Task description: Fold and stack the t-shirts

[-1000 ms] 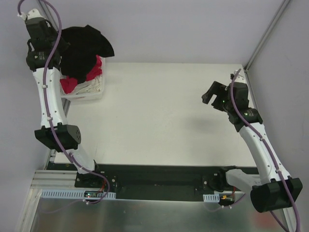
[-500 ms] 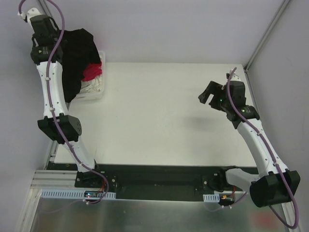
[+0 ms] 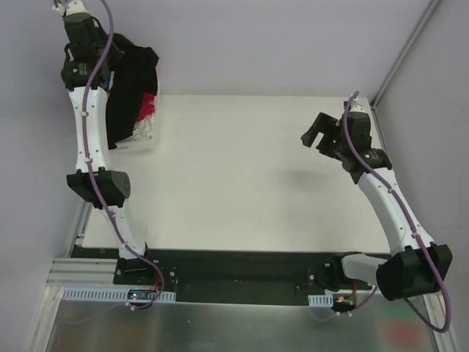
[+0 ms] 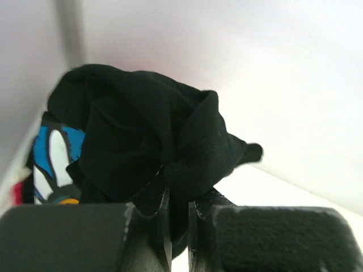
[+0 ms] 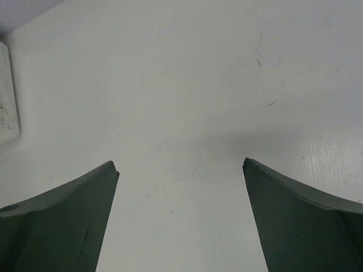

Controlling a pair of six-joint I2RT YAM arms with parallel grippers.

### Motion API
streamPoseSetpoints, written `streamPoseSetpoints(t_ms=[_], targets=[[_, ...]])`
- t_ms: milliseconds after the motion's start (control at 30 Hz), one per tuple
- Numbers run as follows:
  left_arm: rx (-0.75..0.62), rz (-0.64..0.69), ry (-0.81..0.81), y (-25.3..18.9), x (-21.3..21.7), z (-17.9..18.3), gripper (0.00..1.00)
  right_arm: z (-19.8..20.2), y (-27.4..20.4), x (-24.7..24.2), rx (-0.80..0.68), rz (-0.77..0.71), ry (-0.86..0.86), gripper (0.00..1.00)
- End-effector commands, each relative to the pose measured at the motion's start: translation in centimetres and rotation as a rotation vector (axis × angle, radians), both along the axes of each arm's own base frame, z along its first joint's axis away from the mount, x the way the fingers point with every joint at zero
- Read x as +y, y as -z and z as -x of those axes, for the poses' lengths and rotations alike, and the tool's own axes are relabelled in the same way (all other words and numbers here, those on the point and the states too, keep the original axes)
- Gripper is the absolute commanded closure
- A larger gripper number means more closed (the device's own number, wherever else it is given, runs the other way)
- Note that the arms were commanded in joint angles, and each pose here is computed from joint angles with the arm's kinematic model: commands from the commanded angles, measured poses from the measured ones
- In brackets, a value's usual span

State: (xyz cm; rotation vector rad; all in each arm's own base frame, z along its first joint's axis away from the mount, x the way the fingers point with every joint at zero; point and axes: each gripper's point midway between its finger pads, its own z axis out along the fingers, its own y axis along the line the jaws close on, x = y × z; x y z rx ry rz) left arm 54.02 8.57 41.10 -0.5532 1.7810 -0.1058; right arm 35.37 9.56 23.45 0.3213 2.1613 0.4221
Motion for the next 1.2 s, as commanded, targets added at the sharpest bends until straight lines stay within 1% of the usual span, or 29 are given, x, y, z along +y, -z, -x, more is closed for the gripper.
streamPoseSetpoints(t_ms=[0,67,100,133,167,267,300,367,400,467,500,567,600,667,700,733,767,800,900,933,1000,1167], targets=[[-0.338,-0.014,0.322,-14.2,-11.9,6.8,1.00,-0.6,-4.8,-2.5,-0.118,-0.004,0.132,0.04],[-0.328,0.014,0.470,-14.2,-17.9,8.6,1.00,0.1,-5.3,-3.2,-0.117,-0.009,0.159,0.04],[-0.316,0.006,0.508,-13.9,-19.3,9.5,1.00,0.6,-5.9,-4.1,-0.131,-0.011,0.184,0.04],[-0.307,0.006,0.545,-13.6,-21.0,10.3,1.00,1.3,-5.6,-4.7,-0.110,-0.002,0.202,0.04],[-0.297,0.009,0.590,-13.3,-23.4,11.2,1.00,1.8,-5.8,-5.4,-0.113,0.005,0.227,0.04],[-0.245,-0.008,0.637,-11.2,-26.5,12.4,1.00,4.1,-5.7,-8.0,-0.085,0.029,0.308,0.04],[-0.206,-0.025,0.684,-9.4,-28.9,12.7,1.00,4.6,-5.3,-9.0,-0.073,0.034,0.343,0.04],[-0.154,-0.029,0.716,-7.3,-30.8,12.9,1.00,6.1,-5.4,-9.8,-0.075,0.044,0.354,0.04],[-0.094,-0.030,0.749,-4.7,-32.6,13.2,1.00,6.7,-5.0,-9.9,-0.069,0.049,0.355,0.04],[-0.039,-0.035,0.785,-2.1,-34.7,13.6,1.00,7.9,-5.1,-10.7,-0.080,0.054,0.371,0.04],[0.036,-0.034,0.833,1.2,-37.0,14.4,1.00,8.2,-5.1,-10.9,-0.085,0.069,0.370,0.04],[0.095,-0.030,0.880,4.4,-39.5,15.1,1.00,9.2,-4.8,-11.1,-0.083,0.079,0.370,0.04],[0.186,-0.033,0.899,8.5,-41.1,15.6,1.00,9.4,-4.5,-11.1,-0.079,0.087,0.367,0.04],[0.243,-0.039,0.956,12.3,-44.5,17.3,1.00,9.8,-3.6,-10.9,-0.058,0.083,0.352,0.04],[0.341,-0.053,0.963,17.1,-45.5,17.7,1.00,9.9,-3.0,-10.7,-0.046,0.081,0.338,0.04],[0.376,-0.065,0.990,19.2,-47.0,18.7,1.00,9.9,-2.5,-10.5,-0.035,0.081,0.324,0.04],[0.408,-0.073,1.000,21.0,-47.8,19.0,1.00,9.9,-1.3,-10.1,-0.002,0.073,0.306,0.04],[0.486,-0.090,0.997,24.8,-48.4,19.1,1.00,9.9,-0.7,-9.9,0.015,0.070,0.292,0.04],[0.580,-0.120,1.003,29.7,-49.4,19.9,1.00,9.8,0.7,-9.0,0.052,0.044,0.247,0.04],[0.598,-0.120,1.000,30.3,-49.4,20.1,1.00,9.7,0.7,-8.4,0.045,0.029,0.213,0.04],[0.599,-0.139,0.945,31.0,-48.7,19.6,1.00,9.3,0.7,-7.4,0.024,0.001,0.165,0.04],[0.553,-0.164,0.934,29.7,-48.8,18.4,1.00,8.6,0.3,-5.6,-0.026,-0.066,0.077,0.04]])
